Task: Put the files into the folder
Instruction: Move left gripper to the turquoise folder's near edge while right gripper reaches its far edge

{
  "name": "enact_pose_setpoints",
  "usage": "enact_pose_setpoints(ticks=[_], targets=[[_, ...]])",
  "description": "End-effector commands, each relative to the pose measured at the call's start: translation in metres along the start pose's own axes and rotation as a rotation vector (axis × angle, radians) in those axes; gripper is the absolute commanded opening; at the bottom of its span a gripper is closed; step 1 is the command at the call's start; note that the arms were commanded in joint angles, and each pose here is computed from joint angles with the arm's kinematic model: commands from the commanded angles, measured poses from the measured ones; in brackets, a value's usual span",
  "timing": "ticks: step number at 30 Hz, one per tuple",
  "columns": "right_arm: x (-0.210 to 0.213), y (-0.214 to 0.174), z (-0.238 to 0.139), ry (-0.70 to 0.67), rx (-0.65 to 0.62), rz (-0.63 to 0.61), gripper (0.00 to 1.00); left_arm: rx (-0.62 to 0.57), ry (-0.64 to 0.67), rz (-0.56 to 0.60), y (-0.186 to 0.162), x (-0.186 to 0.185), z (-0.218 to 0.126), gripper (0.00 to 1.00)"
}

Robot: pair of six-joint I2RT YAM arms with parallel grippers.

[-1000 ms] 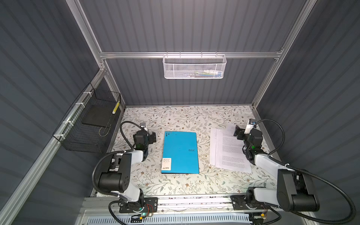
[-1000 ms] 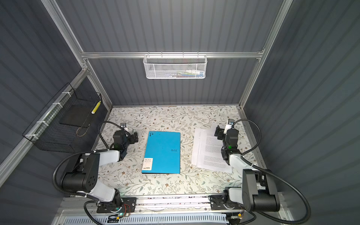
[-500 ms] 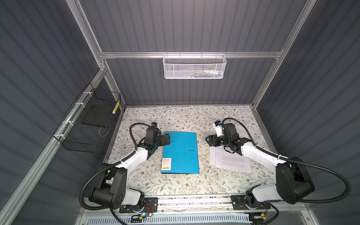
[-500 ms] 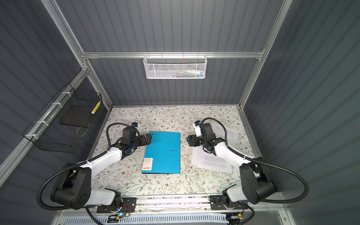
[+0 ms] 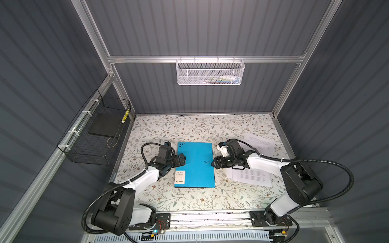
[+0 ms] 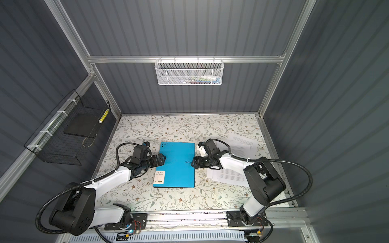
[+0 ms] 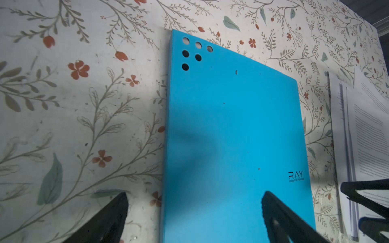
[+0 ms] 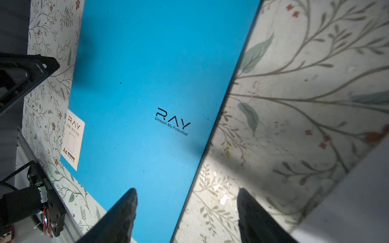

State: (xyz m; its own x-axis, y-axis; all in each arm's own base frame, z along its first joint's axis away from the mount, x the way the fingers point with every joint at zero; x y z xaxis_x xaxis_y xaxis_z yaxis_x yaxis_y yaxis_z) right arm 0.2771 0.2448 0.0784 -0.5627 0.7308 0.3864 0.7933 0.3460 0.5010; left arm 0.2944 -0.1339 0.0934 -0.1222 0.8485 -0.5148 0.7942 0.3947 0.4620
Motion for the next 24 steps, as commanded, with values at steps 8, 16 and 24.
enact_pose_setpoints(ticks=[8, 16, 24], targets=[[0.004, 0.003, 0.015, 0.042, 0.014, 0.020, 0.74, 0.041, 0.002, 0.021, -0.013, -0.003, 0.008, 0.99], [0.001, 0.000, 0.023, 0.046, 0.026, 0.038, 0.75, 0.063, 0.022, 0.037, -0.023, 0.002, 0.013, 0.99], [-0.001, -0.001, 0.030, 0.049, 0.052, 0.059, 0.75, 0.080, 0.001, 0.042, -0.023, -0.004, 0.019, 0.99]])
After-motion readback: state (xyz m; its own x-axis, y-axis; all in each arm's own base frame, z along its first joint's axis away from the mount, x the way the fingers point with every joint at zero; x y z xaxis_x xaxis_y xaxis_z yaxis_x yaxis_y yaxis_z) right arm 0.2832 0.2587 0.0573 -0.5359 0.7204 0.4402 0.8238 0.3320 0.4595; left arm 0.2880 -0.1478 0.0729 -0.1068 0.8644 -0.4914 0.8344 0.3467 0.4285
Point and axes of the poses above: each gripper's point midway between its finger pads, its own z axis out along the fingers, its own x axis along the line the jaws close on, y = z × x, the point moved 3 cm from there along -z, back along the fingers, and after that the axes turned 14 degrees about -z, right-handed, at the moved point
